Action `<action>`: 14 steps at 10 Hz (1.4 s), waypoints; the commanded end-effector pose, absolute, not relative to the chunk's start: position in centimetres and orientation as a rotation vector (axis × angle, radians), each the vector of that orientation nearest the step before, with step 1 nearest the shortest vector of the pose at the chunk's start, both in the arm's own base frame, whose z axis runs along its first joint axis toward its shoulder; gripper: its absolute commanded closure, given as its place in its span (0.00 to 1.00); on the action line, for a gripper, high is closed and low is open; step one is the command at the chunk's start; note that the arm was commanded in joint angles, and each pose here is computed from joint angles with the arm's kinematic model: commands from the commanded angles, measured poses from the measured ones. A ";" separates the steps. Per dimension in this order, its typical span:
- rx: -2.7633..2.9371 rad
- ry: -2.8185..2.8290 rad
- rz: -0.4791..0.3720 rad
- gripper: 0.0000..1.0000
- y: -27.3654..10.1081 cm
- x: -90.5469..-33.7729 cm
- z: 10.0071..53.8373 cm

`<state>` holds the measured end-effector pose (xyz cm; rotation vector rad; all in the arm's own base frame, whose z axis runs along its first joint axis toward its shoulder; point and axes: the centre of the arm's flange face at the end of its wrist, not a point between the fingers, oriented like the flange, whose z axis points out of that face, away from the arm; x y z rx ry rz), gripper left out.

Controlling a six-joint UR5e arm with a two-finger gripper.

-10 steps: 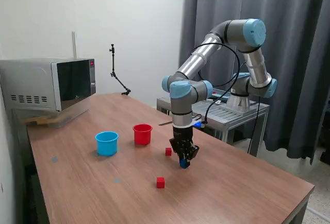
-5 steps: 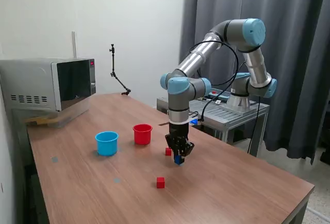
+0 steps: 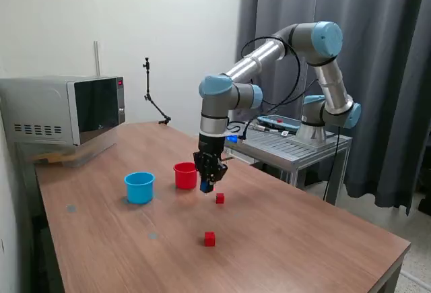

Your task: Place red objects in the red bin, and blue objects in the blue bin.

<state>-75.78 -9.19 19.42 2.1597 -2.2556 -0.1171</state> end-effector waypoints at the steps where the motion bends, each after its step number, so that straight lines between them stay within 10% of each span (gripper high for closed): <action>1: 2.098 -2.329 -0.218 1.00 -4.7 -76.9 22.4; 14: 1.979 -2.391 -0.298 1.00 4.9 -82.2 22.2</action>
